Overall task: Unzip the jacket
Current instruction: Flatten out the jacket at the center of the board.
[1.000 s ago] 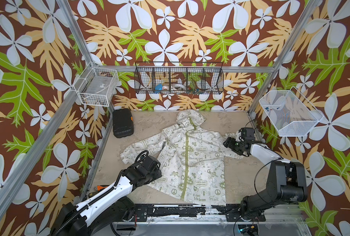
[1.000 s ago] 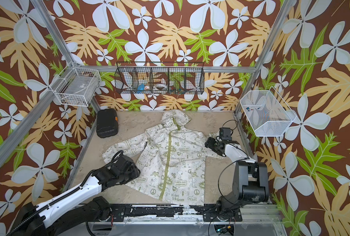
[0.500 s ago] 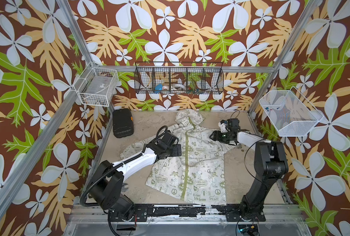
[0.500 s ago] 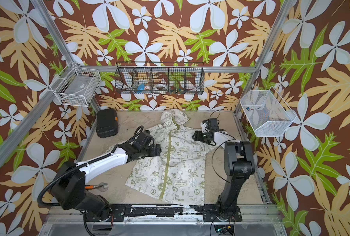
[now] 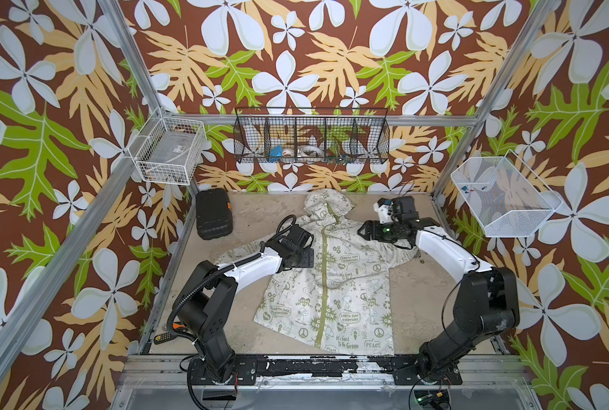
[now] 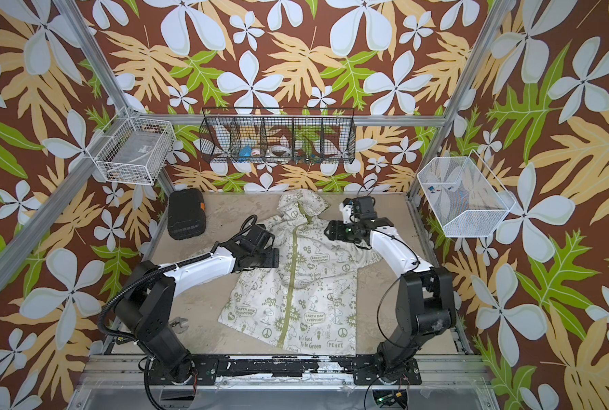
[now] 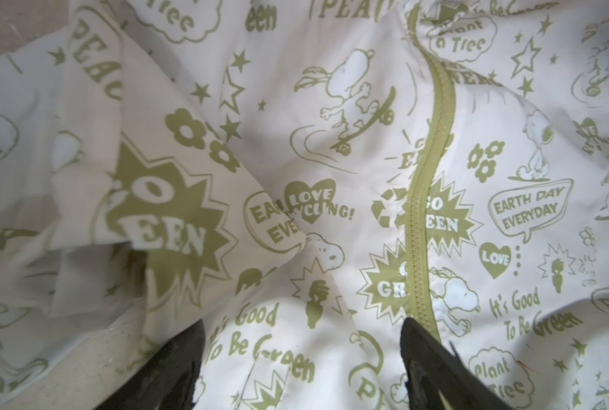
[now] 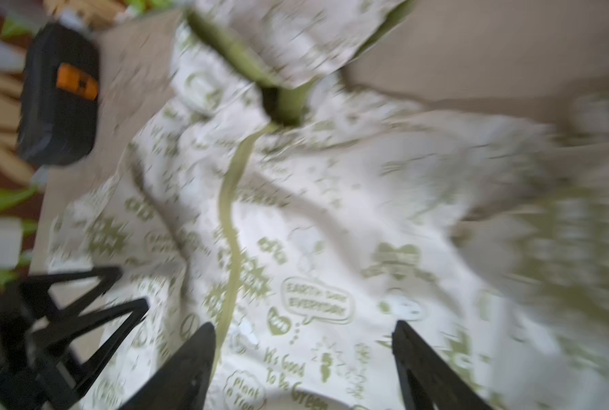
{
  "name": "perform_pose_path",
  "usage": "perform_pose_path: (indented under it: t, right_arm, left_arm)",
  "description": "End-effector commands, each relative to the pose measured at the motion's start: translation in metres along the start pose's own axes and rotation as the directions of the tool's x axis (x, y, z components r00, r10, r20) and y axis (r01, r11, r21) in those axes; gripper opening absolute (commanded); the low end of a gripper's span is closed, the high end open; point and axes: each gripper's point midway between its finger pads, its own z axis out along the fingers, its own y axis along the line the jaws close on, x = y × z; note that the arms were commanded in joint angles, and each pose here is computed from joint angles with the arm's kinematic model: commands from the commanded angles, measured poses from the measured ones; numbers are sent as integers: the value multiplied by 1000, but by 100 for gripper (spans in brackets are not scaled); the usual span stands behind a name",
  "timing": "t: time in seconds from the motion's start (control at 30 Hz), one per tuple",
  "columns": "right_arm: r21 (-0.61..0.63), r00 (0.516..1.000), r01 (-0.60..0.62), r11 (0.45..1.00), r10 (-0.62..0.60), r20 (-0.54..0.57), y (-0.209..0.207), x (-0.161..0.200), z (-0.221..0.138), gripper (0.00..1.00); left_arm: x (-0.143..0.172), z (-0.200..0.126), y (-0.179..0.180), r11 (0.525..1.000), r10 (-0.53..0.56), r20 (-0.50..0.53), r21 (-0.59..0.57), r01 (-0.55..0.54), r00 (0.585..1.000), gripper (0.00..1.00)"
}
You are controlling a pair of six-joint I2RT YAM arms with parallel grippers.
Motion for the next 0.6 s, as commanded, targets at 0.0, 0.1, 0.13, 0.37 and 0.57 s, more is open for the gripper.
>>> perform_pose_path:
  t: [0.0, 0.1, 0.13, 0.37, 0.57]
  right_arm:
    - [268, 982, -180, 946, 155, 112, -81, -16, -12, 66]
    - [422, 986, -165, 891, 134, 104, -122, -25, -5, 67]
    - [459, 988, -151, 875, 133, 73, -132, -23, 3, 70]
    - [572, 988, -135, 809, 153, 17, -170, -25, 39, 85]
    - [550, 985, -168, 818, 159, 64, -189, -48, 36, 84]
  left_arm:
    - [-10, -6, 1, 1000, 21, 43, -2, -21, 999, 87]
    - [-11, -9, -2, 1000, 23, 53, 21, -24, 998, 87]
    - [-10, -9, -3, 999, 23, 52, 28, -24, 998, 88]
    - [-1, -3, -5, 998, 34, 24, 50, -35, 999, 89]
    - [1, -5, -6, 996, 64, 16, 63, -65, 998, 90]
